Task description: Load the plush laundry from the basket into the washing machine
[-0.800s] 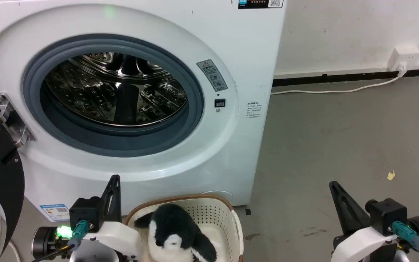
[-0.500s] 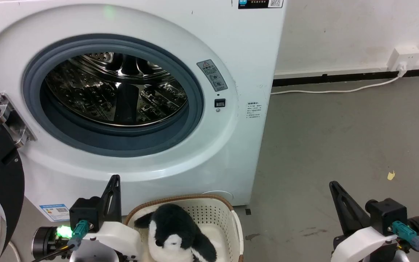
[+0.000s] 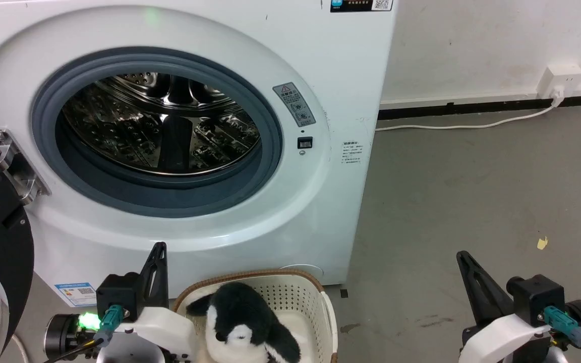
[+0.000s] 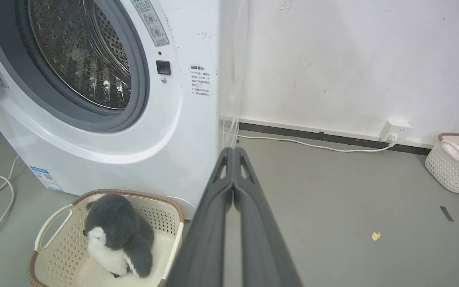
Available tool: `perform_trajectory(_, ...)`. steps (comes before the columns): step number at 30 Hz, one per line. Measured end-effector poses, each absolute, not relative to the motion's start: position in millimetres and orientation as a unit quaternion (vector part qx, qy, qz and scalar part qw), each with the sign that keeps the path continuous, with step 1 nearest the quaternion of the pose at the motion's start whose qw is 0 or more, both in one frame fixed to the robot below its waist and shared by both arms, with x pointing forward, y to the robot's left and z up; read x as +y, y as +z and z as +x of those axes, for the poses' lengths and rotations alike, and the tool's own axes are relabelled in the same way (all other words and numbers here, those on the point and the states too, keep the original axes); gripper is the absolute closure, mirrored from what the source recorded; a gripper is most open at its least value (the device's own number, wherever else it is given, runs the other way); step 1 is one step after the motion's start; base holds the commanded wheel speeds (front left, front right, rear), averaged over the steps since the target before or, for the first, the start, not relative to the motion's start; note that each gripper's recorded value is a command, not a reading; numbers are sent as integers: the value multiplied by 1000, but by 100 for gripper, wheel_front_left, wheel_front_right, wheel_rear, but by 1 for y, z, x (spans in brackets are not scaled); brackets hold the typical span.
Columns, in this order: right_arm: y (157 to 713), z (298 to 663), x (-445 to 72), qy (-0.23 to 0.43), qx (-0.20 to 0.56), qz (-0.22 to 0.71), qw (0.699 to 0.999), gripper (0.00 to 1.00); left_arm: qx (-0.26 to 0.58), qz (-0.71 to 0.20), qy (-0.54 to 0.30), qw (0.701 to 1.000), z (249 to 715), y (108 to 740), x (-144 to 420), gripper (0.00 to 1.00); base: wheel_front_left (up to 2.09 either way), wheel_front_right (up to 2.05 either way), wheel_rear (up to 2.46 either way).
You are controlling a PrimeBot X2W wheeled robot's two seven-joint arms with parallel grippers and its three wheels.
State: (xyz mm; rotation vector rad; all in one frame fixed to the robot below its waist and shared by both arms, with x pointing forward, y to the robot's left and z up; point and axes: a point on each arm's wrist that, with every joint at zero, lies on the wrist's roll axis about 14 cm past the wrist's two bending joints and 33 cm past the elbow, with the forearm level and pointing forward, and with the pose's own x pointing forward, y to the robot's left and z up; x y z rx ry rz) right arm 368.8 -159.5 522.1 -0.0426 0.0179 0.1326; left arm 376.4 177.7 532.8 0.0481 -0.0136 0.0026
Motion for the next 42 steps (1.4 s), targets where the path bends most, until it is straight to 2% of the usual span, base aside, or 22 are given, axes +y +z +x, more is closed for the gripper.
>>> perform_trajectory(24,522,369,-159,66,9,-21,998,100,-7,24,1,1000,376,533,178,100,0,0,0)
perform_trajectory(25,522,369,-159,66,9,-21,998,0,-7,24,1,1000,376,533,178,0,0,0,0)
perform_trajectory(42,522,368,-160,66,6,-6,998,0,-6,11,-10,1000,376,529,168,0,0,0,0)
